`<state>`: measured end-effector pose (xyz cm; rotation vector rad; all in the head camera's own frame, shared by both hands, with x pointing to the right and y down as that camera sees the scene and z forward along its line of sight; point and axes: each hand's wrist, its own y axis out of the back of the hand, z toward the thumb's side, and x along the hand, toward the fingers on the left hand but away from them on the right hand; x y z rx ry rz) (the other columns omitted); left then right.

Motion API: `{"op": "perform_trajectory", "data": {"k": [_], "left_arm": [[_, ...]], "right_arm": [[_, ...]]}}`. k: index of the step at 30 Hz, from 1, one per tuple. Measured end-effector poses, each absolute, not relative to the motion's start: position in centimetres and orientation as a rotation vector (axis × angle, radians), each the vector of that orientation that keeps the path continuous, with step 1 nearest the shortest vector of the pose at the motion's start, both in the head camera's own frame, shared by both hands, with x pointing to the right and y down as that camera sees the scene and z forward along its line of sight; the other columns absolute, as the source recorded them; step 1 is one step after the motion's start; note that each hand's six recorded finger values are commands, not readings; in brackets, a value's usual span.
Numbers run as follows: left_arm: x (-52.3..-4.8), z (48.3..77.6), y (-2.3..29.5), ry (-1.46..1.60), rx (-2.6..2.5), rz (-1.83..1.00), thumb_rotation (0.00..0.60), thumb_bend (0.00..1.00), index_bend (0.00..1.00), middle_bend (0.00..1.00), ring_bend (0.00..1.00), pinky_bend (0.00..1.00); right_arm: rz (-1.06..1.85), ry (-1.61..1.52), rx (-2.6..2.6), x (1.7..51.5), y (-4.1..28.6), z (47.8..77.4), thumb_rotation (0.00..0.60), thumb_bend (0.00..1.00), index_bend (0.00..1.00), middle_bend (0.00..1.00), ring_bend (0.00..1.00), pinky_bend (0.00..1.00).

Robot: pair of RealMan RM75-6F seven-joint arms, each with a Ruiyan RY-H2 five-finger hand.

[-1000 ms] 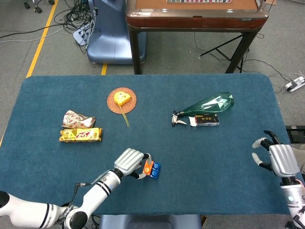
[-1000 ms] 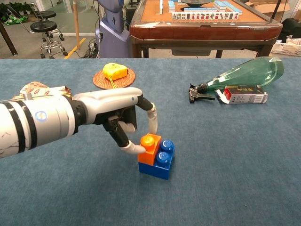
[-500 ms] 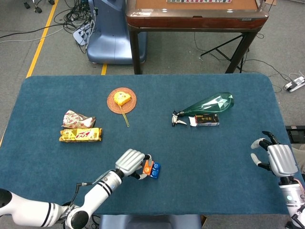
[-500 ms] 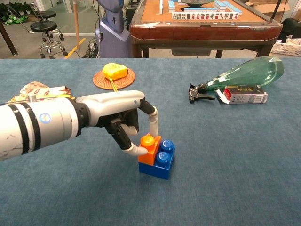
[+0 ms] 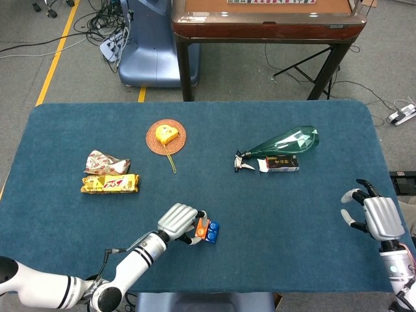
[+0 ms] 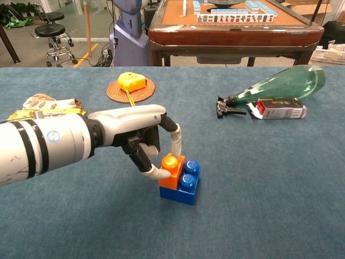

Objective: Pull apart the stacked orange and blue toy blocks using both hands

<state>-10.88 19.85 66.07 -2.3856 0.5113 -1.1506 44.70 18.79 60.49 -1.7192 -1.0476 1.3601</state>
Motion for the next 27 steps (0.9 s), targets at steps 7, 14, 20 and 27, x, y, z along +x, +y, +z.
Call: {"op": "perform_trajectory", "data": {"k": [7,14,20,27], "left_arm": [[-11.2,65.8,19.6,0.571,-2.439,-1.145,0.6,0.34,0.67,1.0,0.98,1.0],[-12.2,65.1,18.9,0.693,-2.488,-1.118,0.6,0.34,0.68,1.0,0.99,1.0],[-13.6,64.4,17.8,0.839,-2.511,-1.113,0.6,0.34,0.69,1.0,0.99,1.0],[-14.6,63.5,16.2,0.95,-2.513,-1.131,0.6,0.34,0.68,1.0,0.99,1.0]], "right_arm": [[1.337,-1.05,-1.732,44.1,18.5,60.5,0.6,0.3,0.5,0.47,0.56,0.62],[1.28,-1.063,-1.759,42.6,17.7,60.1,0.6,0.3,0.5,0.47,0.56,0.61],[1.198,-1.067,-1.81,40.0,16.4,59.4,0.6,0.21,0.5,0.52,0.63,0.69],[1.109,-1.04,-1.954,35.1,14.5,58.9,0.6,0.0,0.42,0.7,0.86,0.84]]}}
